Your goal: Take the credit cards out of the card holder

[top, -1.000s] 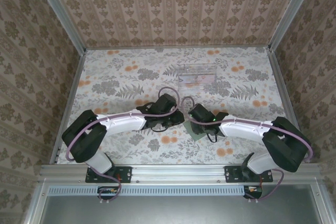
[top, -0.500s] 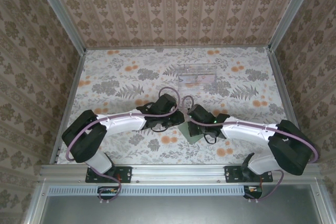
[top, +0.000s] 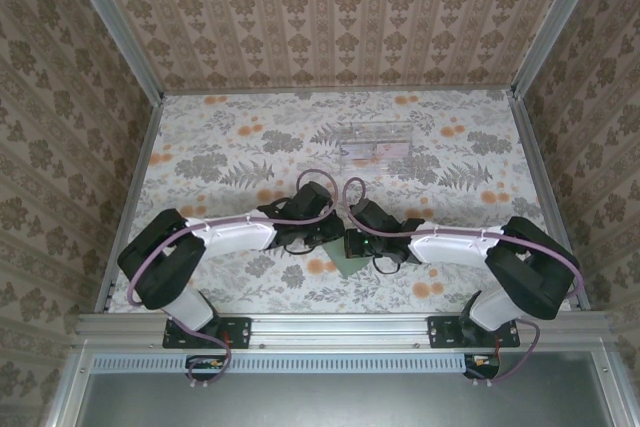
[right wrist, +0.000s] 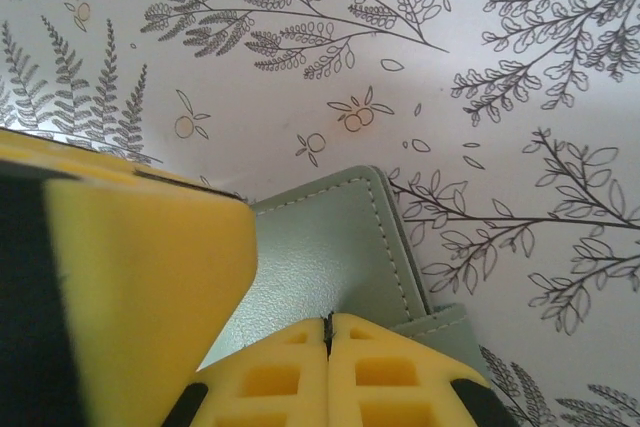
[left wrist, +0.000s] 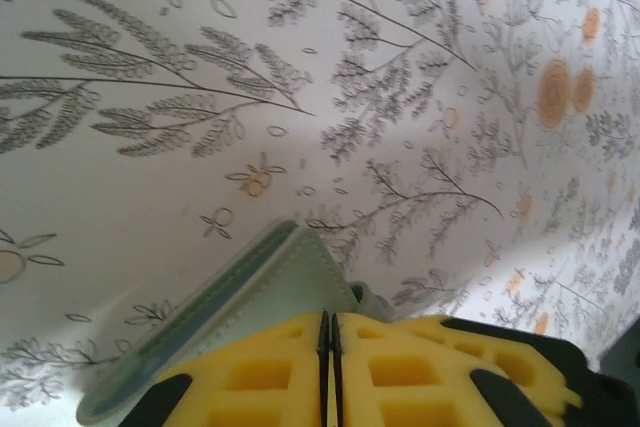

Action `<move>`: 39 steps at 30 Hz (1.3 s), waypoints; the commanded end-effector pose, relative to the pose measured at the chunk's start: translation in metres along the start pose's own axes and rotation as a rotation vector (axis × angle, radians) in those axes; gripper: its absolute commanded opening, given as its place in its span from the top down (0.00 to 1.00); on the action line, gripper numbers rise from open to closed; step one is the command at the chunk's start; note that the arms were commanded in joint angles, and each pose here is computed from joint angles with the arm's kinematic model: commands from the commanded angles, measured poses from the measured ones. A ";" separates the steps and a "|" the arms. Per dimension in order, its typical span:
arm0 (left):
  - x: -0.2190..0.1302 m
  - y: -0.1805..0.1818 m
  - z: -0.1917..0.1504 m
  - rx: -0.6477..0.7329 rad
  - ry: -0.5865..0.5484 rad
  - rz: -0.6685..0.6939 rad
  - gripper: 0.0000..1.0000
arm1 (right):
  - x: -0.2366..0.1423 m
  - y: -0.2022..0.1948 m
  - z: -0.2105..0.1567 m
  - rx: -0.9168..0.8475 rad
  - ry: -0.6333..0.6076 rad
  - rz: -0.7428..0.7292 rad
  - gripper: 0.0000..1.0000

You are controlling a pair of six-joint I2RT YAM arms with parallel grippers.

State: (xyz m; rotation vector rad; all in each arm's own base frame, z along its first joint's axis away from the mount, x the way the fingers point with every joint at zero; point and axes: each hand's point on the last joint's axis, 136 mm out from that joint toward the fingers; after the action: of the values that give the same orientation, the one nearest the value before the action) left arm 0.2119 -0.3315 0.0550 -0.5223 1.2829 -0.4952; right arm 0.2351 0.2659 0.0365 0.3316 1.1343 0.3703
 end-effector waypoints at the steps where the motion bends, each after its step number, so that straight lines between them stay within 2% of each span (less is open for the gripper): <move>1: 0.019 0.027 -0.022 -0.074 0.100 0.054 0.92 | 0.009 0.010 0.004 0.041 -0.008 0.041 1.00; 5: 0.032 0.053 -0.034 -0.145 0.152 0.116 1.00 | 0.004 0.013 0.006 0.048 -0.021 0.057 1.00; 8: 0.036 0.066 -0.039 -0.182 0.177 0.145 1.00 | -0.006 0.015 0.010 0.045 -0.045 0.073 1.00; 15: 0.035 0.082 -0.046 -0.173 0.197 0.212 1.00 | -0.028 -0.002 0.023 0.057 -0.107 0.056 1.00; 20: 0.034 0.084 -0.046 -0.174 0.194 0.212 1.00 | -0.041 -0.021 0.029 0.087 -0.136 0.040 1.00; 26: 0.036 0.070 -0.041 -0.125 0.199 0.182 1.00 | -0.050 -0.028 0.031 0.090 -0.150 0.035 1.00; 28: 0.030 0.060 -0.034 -0.097 0.174 0.165 1.00 | -0.049 -0.028 0.030 0.100 -0.147 0.042 1.00; 32: 0.000 0.039 -0.009 -0.023 0.061 0.143 0.93 | -0.042 -0.019 0.030 0.140 -0.137 0.099 1.00; 36: -0.039 0.022 0.014 0.054 -0.046 0.132 0.83 | -0.029 0.003 0.026 0.143 -0.100 0.154 1.00; 39: -0.060 0.021 0.023 0.058 -0.096 0.121 0.81 | -0.017 0.026 0.025 0.130 -0.076 0.189 1.00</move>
State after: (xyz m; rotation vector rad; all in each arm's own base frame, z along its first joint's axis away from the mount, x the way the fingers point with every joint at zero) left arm 0.2166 -0.2969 0.0817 -0.4782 1.2440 -0.4450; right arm 0.2410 0.2466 0.0521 0.4954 1.0833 0.3594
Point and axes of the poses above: each hand's point on the last joint's axis, 136 mm out from that joint toward the fingers, its own x axis out along the fingers, its own y axis along the line the jaws close on, z = x × y, and after that the axes turned 3 degrees about x, right-handed
